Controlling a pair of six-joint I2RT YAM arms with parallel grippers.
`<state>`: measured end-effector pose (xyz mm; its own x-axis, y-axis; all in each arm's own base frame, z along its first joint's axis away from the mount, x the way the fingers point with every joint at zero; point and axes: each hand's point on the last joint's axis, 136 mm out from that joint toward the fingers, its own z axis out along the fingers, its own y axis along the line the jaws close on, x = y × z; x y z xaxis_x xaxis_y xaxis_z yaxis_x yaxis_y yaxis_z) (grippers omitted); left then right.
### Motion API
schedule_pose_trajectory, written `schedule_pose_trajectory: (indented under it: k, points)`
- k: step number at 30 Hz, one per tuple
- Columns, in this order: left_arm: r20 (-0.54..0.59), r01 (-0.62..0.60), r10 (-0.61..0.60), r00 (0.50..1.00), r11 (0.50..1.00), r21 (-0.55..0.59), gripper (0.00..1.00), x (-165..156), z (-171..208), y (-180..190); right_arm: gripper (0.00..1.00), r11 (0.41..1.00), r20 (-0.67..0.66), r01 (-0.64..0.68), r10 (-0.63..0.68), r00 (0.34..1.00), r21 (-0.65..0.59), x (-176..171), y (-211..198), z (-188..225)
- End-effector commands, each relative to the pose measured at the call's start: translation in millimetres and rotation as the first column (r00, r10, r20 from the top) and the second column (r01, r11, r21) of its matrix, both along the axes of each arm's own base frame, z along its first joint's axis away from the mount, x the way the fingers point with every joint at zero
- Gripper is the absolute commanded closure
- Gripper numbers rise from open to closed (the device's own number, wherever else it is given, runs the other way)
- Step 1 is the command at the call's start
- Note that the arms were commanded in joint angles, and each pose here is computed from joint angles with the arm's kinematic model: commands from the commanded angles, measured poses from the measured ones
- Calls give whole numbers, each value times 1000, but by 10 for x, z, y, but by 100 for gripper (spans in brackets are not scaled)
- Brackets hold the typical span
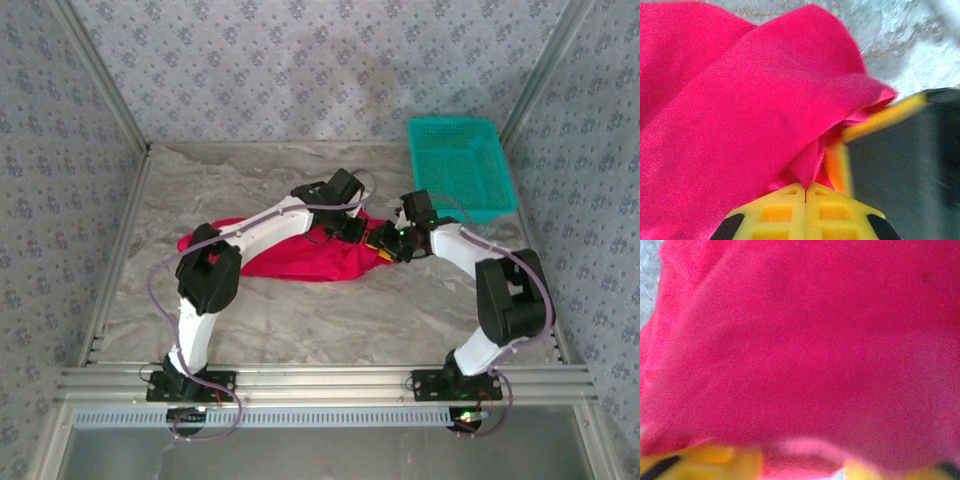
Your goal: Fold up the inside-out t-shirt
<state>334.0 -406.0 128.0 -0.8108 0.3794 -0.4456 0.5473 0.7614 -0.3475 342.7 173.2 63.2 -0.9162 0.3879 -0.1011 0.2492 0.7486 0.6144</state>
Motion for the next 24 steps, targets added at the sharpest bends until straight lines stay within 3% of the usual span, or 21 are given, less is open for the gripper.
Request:
schedule_pose_trajectory:
  k: [1, 3, 7, 11, 13, 16, 22, 24]
  points:
    - [36, -30, 31, 999, 999, -24, 100, 1, 302, 91, 89, 998, -27, 27, -25, 999, 51, 67, 75, -98]
    - [44, -41, 42, 998, 999, -32, 100, 25, 374, 135, 100, 1000, -28, 8, -8, 1000, 18, -61, 7, -112]
    - [33, -75, 77, 997, 996, -45, 100, 89, 417, 249, 100, 993, -21, -8, 6, 1000, -116, -435, -295, -161]
    - [2, -86, 86, 996, 993, -79, 95, 92, 417, 289, 100, 990, -37, -3, -2, 999, -143, -663, -434, -270]
    - [-3, -87, 87, 996, 993, -84, 91, 83, 394, 286, 100, 988, -46, 1, -8, 999, -157, -694, -462, -310]
    - [-23, -82, 80, 996, 993, -85, 72, 54, 336, 275, 100, 991, -28, 0, -4, 1000, -135, -658, -426, -270]
    - [-70, -100, 94, 993, 991, -84, 63, 20, 123, 268, 99, 996, 30, -19, 21, 999, -82, -497, -253, -17]
    - [-92, -101, 92, 992, 990, -96, 63, -2, 63, 236, 93, 997, 43, -28, 31, 999, -72, -469, -197, 45]
